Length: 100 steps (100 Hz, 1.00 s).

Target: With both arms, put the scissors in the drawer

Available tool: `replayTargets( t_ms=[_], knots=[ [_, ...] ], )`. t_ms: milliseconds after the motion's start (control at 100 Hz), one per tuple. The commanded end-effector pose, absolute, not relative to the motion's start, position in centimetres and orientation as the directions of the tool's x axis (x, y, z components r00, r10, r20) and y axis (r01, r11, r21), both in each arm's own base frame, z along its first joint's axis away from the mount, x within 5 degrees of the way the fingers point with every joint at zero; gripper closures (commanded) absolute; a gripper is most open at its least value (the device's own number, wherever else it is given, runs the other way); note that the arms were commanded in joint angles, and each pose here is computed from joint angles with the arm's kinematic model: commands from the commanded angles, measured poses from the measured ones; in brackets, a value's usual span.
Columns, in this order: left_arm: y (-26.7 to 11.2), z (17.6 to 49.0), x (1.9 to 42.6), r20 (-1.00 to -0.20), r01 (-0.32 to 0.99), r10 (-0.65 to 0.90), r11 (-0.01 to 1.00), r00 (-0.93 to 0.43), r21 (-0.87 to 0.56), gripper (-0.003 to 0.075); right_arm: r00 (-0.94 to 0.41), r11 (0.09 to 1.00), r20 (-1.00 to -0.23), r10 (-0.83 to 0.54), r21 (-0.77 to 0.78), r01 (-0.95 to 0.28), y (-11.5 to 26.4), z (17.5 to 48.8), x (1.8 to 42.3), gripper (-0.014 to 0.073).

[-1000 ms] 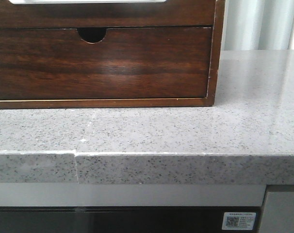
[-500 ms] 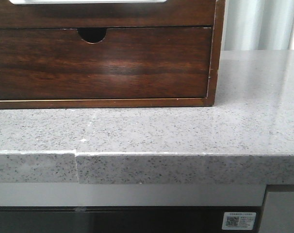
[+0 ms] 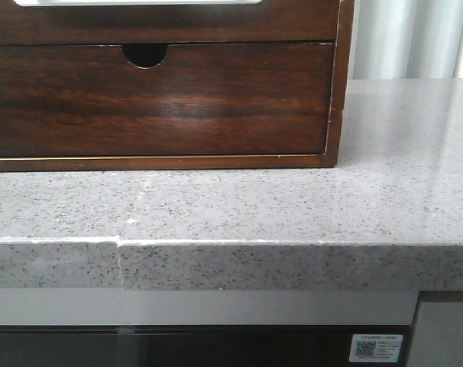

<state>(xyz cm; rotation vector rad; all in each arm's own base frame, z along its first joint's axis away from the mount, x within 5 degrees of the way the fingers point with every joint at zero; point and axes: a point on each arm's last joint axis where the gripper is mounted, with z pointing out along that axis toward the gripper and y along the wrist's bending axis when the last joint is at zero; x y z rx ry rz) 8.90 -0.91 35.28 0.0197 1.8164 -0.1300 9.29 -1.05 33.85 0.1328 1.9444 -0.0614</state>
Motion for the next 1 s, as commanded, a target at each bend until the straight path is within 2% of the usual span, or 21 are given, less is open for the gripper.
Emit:
replayTargets(
  t_ms=[0, 580, 640, 700, 730, 820, 870, 930, 990],
  knots=[
    [-0.92, 36.84, 9.19, -0.983, 0.088, -0.069, 0.993, -0.168, -0.085, 0.0741, -0.294, 0.992, -0.954, 0.055, 0.018, 0.126, -1.16, 35.33, 9.86, 0.0664],
    [-0.91, 36.87, 9.22, -0.984, 0.087, -0.067, 0.993, -0.164, -0.082, 0.0740, -0.294, 0.992, -0.954, 0.055, 0.019, 0.125, -1.18, 35.32, 10.14, 0.0663],
    [-0.84, 36.91, 9.23, -0.986, 0.082, -0.054, 0.994, -0.159, -0.068, 0.0727, -0.294, 0.992, -0.954, 0.055, 0.019, 0.125, -1.18, 35.32, 10.14, 0.0629],
    [-0.81, 36.94, 9.24, -0.987, 0.080, -0.049, 0.995, -0.154, -0.061, 0.0652, -0.291, 0.992, -0.955, 0.051, 0.014, 0.126, -1.20, 35.34, 10.15, 0.0548],
    [-0.79, 36.99, 9.25, -0.988, 0.078, -0.044, 0.995, -0.148, -0.056, 0.0597, -0.292, 0.992, -0.955, 0.040, 0.002, 0.129, -1.26, 35.35, 10.14, 0.0474],
    [-0.60, 37.03, 9.27, -0.990, 0.064, -0.002, 0.998, -0.140, -0.011, 0.0362, -0.286, 0.990, -0.958, 0.003, -0.038, 0.138, -1.45, 35.45, 10.15, 0.0254],
    [-0.57, 37.04, 9.27, -0.990, 0.061, 0.006, 0.998, -0.138, -0.003, 0.0242, -0.286, 0.989, -0.958, -0.005, -0.047, 0.140, -1.49, 35.47, 10.15, 0.0165],
    [-0.57, 37.04, 9.27, -0.990, 0.061, 0.006, 0.998, -0.138, -0.003, 0.0151, -0.286, 0.989, -0.958, -0.005, -0.047, 0.140, -1.49, 35.47, 10.15, 0.0110],
    [-0.57, 37.04, 9.27, -0.990, 0.061, 0.006, 0.998, -0.138, -0.003, 0.0131, -0.286, 0.989, -0.958, -0.005, -0.047, 0.140, -1.49, 35.47, 10.15, 0.0100]
  ],
)
